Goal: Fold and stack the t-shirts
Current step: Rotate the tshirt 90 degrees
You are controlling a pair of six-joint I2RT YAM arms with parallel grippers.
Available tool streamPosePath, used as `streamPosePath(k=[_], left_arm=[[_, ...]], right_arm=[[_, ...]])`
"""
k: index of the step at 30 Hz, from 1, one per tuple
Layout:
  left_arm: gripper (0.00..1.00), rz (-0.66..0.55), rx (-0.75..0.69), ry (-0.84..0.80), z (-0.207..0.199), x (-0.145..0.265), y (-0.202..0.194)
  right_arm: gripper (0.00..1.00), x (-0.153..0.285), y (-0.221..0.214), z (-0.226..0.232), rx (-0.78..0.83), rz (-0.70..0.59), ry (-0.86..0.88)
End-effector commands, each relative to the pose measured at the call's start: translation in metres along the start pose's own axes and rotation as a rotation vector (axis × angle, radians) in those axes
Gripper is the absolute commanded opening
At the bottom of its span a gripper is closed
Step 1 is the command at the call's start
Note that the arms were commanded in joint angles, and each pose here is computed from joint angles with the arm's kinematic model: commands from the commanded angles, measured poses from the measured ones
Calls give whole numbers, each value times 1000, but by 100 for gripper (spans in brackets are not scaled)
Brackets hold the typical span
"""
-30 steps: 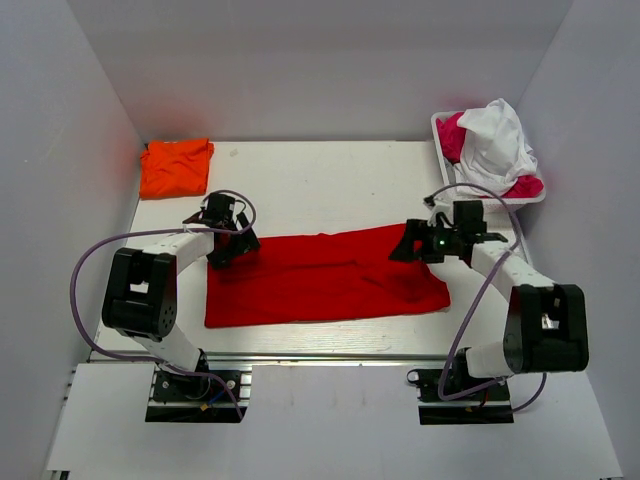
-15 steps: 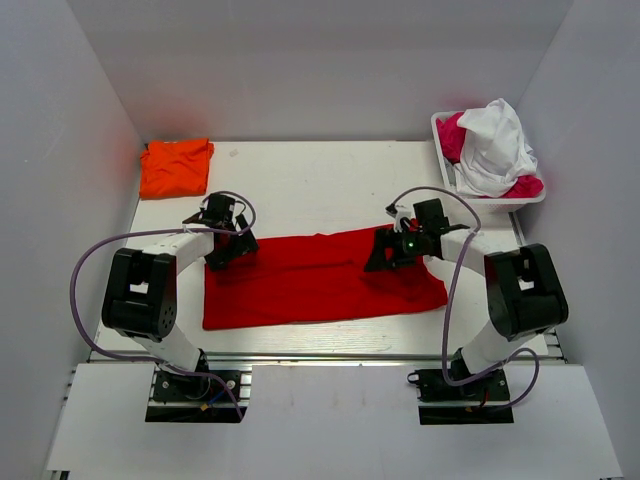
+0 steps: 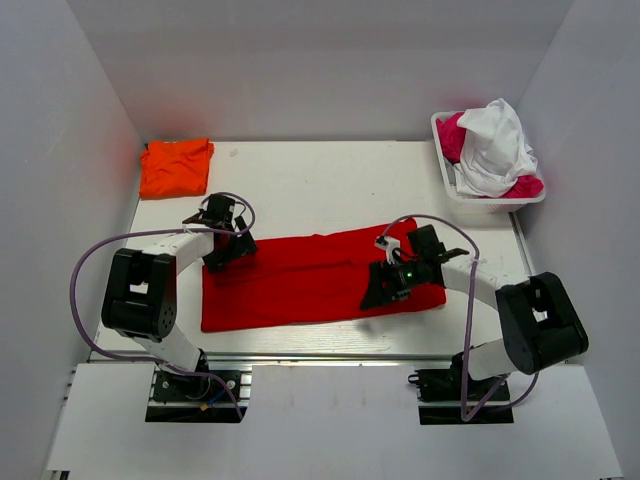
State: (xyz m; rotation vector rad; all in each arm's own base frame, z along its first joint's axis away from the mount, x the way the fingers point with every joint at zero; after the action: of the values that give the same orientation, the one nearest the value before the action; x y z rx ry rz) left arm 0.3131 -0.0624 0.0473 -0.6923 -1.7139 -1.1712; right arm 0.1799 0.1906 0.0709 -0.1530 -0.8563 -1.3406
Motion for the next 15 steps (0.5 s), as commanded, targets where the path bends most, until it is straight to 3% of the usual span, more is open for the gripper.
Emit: streamPosePath(k=[1, 4, 9, 15], left_arm=[[100, 125, -15, 106, 28, -5, -32], [100, 120, -16, 114, 29, -6, -31], [100, 130, -26, 119, 29, -6, -31], [100, 125, -60, 53, 2, 21, -4]], right_arm=[[90, 5, -15, 16, 20, 52, 44], [90, 11, -14, 22, 48, 30, 9], [90, 27, 30, 34, 108, -152, -69], [90, 34, 51, -4, -97, -175, -378]])
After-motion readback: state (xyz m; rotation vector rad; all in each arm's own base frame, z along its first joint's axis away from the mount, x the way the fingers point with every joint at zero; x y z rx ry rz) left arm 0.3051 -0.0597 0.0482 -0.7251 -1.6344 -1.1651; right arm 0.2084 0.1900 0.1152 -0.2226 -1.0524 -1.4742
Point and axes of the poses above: each gripper's point midway between its finger pads, its own x axis back along the fingers, its own z axis along the line the jaws close on, y = z × x, the point moved 3 cm from there along x, back along the fingers, and after that the axes turned 2 degrees about -x, right-handed, at the moved point
